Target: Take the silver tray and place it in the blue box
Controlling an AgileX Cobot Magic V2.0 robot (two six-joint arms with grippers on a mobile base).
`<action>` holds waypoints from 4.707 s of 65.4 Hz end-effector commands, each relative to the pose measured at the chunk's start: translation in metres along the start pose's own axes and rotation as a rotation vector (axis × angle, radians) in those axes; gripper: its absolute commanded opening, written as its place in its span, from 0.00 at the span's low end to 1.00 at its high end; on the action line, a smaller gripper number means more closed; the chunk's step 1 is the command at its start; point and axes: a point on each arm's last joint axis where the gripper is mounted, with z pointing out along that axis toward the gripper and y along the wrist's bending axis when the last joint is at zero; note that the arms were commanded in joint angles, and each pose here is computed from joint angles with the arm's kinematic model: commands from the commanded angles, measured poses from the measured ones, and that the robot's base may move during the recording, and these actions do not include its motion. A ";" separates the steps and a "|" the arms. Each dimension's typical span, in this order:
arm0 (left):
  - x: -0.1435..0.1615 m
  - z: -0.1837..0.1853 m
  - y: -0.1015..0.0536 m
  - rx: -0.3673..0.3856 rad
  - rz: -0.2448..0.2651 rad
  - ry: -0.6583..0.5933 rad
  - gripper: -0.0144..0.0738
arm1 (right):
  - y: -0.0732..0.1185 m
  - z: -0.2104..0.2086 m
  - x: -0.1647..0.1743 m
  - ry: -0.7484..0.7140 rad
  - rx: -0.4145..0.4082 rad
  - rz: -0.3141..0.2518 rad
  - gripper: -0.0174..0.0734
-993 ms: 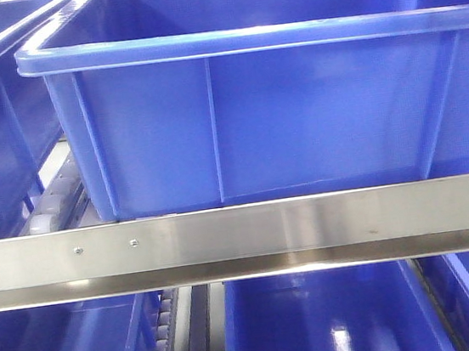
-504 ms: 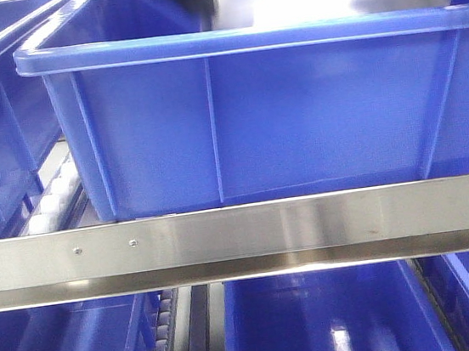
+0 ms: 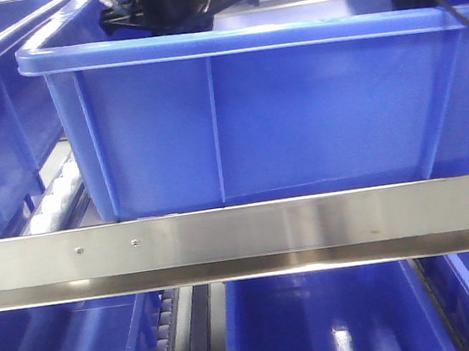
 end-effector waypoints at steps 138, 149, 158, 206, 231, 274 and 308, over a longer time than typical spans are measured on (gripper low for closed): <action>0.201 -0.335 0.115 0.233 0.139 -0.629 0.04 | -0.121 -0.243 0.272 -0.898 -0.302 -0.055 0.25; 0.207 -0.349 0.119 0.253 0.121 -0.688 0.04 | -0.128 -0.253 0.282 -0.965 -0.310 -0.032 0.25; 0.207 -0.349 0.119 0.263 0.109 -0.684 0.04 | -0.128 -0.253 0.282 -0.962 -0.308 -0.033 0.25; 0.250 -0.332 0.142 0.038 0.068 -0.810 0.04 | -0.128 -0.252 0.282 -0.961 -0.308 -0.033 0.25; 0.322 -0.268 0.169 -0.224 -0.033 -0.924 0.04 | -0.128 -0.252 0.282 -0.961 -0.308 -0.033 0.25; 0.327 -0.263 0.173 -0.264 -0.057 -0.908 0.04 | -0.128 -0.252 0.283 -0.960 -0.307 -0.033 0.25; 0.327 -0.263 0.173 -0.264 -0.057 -0.908 0.04 | -0.128 -0.251 0.284 -0.953 -0.234 0.001 0.25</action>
